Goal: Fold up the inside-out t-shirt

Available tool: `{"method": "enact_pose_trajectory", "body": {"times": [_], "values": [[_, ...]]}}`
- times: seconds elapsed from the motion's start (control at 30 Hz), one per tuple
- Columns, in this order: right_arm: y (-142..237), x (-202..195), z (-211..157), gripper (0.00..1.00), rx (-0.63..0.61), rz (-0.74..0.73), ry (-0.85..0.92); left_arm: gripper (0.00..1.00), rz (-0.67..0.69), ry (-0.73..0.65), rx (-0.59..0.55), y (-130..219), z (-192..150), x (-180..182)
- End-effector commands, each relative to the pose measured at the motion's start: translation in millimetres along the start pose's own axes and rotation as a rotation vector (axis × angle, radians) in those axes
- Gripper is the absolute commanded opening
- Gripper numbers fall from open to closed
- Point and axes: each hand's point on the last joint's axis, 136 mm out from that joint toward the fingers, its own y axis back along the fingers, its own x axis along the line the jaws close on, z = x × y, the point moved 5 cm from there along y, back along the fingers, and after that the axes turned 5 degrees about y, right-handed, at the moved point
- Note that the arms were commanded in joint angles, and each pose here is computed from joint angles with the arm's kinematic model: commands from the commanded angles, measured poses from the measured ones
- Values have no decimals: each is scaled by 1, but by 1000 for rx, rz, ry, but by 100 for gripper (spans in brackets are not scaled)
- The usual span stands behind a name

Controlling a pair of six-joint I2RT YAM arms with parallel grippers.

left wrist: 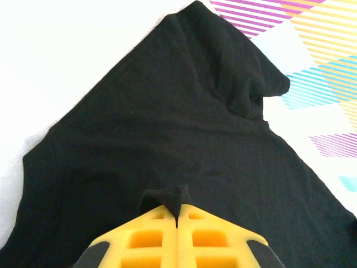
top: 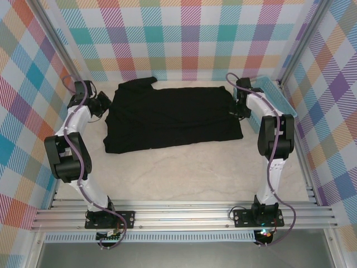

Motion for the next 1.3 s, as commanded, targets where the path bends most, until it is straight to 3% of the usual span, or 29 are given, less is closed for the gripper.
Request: {"method": "enact_pose_trajectory", "body": {"times": [0.0, 0.17, 0.3, 0.37, 0.47, 0.6, 0.73, 0.87, 1.03, 1.27], "values": [[-6, 2, 12, 9, -27, -9, 8, 0, -28, -29, -27, -10, 10, -9], [-17, 5, 26, 12, -55, -15, 12, 0, 5, -48, -48, -28, 22, -7], [-17, 12, 36, 25, -66, 2, 33, 1, 29, -49, -21, -54, 27, -2], [-10, 16, 40, 34, -87, 14, 53, 13, 43, -47, -4, -66, 28, 1], [12, 26, 38, 39, -116, 63, 95, 32, 78, -66, 8, -73, 33, 2], [30, 44, -2, 44, -93, 136, 148, 48, 99, -70, -16, -54, 31, 2], [22, 46, -46, 46, -20, 206, 121, 55, 18, -9, -16, -28, -9, 8], [1, 39, -54, 45, 33, 160, 123, 56, -56, 50, 36, -17, -72, 21], [-21, 15, -71, 41, 160, 40, 92, 56, -2, 39, 112, -11, -118, 52], [-12, -22, -121, 41, 277, -116, 75, 56, 85, 38, 201, -4, -158, 92]]}}
